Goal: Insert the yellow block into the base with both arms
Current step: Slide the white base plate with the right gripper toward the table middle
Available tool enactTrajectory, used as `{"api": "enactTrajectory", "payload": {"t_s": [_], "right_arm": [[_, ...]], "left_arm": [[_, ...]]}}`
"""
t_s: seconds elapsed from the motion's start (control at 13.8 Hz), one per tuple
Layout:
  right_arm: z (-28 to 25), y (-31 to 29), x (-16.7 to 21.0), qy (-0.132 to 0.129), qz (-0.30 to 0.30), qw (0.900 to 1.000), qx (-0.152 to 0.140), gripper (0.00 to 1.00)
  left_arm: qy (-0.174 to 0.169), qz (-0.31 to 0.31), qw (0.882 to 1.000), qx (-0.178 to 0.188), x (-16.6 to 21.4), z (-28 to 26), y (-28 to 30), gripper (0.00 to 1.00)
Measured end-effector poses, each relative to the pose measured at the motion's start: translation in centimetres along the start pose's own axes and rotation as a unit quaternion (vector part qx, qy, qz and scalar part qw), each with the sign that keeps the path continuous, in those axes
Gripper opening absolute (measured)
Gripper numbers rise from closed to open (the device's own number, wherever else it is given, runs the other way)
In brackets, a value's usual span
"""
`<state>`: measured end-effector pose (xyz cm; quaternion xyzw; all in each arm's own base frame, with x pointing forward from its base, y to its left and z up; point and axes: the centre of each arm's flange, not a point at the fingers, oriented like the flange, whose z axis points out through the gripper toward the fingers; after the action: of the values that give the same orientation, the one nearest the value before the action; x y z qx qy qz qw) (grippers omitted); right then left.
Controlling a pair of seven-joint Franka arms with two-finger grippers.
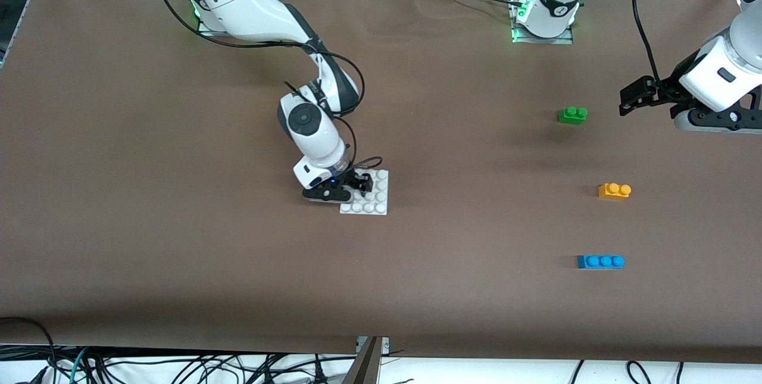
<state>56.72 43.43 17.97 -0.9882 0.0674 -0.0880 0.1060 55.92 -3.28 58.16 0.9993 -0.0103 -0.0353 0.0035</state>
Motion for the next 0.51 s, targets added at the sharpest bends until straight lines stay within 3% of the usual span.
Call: {"api": "enactTrajectory", "payload": {"t_s": [0.51], "right_arm": [[1.3, -6.4, -3.5, 0.007, 0.022, 0.999, 0.024, 0.70]], "left_arm": [[0.000, 0.000, 1.000, 0.000, 0.0, 0.0, 0.0, 1.00]]}}
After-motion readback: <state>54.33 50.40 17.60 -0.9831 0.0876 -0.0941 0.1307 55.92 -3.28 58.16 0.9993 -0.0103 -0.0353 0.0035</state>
